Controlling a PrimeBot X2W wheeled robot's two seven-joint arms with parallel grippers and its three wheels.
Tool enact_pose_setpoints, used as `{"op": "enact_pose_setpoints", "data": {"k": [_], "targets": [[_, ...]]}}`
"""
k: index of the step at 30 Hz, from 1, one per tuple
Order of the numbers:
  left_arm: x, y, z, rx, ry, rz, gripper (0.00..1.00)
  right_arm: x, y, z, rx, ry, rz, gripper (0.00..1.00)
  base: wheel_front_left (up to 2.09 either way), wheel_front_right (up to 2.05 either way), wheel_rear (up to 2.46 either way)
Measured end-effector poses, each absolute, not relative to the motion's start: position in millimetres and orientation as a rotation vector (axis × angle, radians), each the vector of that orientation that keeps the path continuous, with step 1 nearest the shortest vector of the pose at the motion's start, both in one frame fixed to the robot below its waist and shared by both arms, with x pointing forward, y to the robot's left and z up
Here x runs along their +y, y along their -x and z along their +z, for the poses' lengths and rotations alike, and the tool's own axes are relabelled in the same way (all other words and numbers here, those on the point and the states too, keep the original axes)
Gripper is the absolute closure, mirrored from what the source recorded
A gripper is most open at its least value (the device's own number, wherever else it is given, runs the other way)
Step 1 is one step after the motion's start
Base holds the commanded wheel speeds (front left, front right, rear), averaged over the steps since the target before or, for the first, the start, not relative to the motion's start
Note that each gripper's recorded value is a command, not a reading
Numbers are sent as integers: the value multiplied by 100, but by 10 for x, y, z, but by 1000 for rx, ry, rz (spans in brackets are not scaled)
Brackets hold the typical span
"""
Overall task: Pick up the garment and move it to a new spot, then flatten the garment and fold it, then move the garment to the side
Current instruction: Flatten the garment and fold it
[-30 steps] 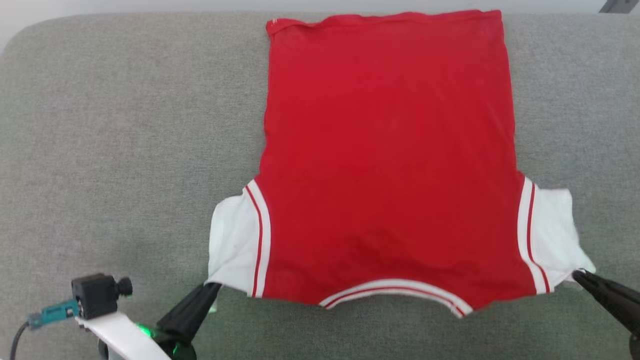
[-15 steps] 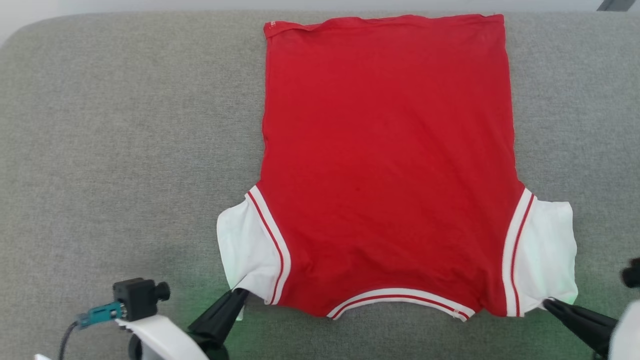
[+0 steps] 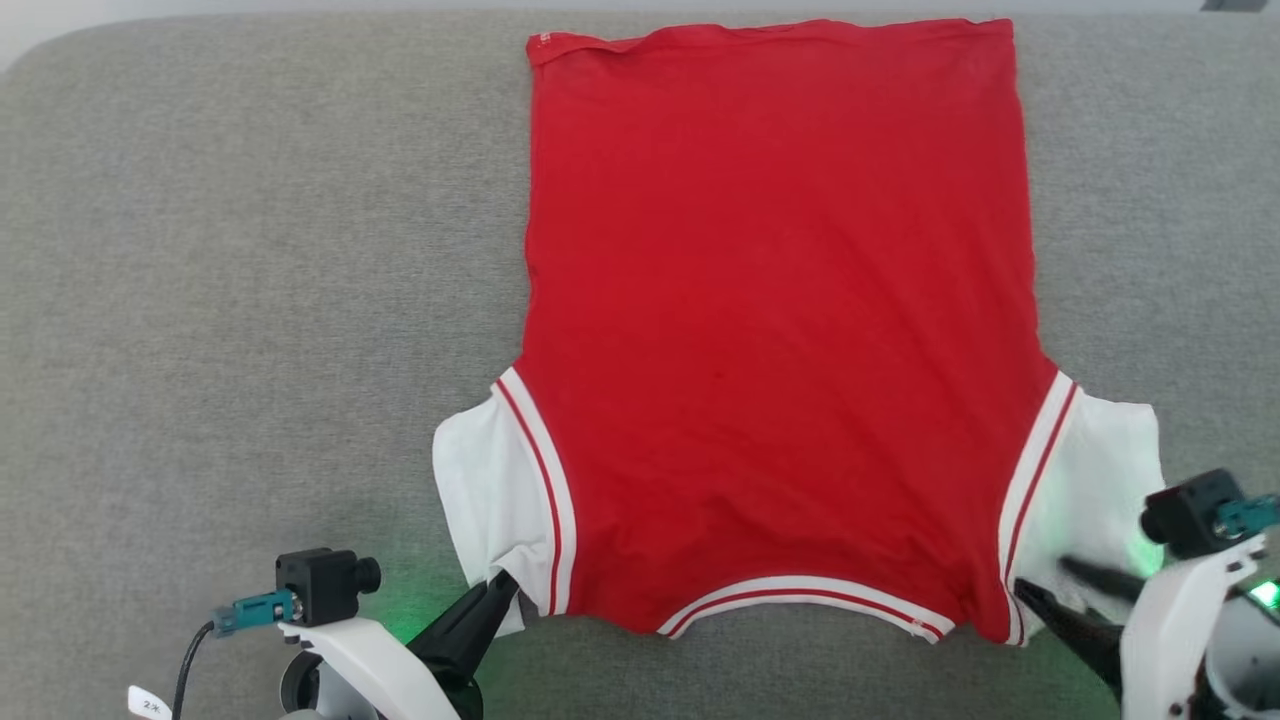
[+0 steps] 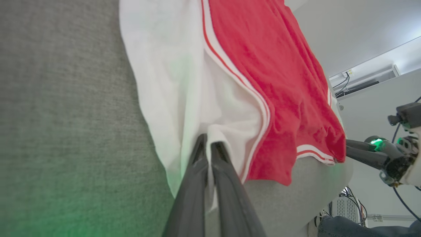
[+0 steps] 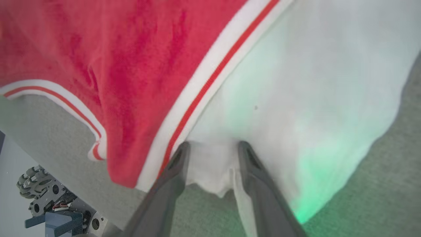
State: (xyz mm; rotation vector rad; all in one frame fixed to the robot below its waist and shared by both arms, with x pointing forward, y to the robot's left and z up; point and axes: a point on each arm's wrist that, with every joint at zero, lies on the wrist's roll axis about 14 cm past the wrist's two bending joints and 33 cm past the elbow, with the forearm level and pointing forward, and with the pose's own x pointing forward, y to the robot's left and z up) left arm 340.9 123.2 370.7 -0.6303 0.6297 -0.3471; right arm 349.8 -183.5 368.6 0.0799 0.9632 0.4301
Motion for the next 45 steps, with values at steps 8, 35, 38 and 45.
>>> {"op": "enact_pose_setpoints", "data": {"k": [8,35,38,45], "targets": [[1281,-3403,3838,577,623,-353,100,-2192,-4066,4260,733,-43,338,0,0,0,0],[1241,-3610,4096,464,699,-316,100,-1964,-6806,4320,788,73,131,0,0,0,0],[1291,-3602,4059,475,692,-297,100,-1909,-6839,4069,915,62,120,0,0,0,0],[1322,-3577,3954,506,698,-264,100,-1774,-6846,3659,1078,43,128,0,0,0,0]]}}
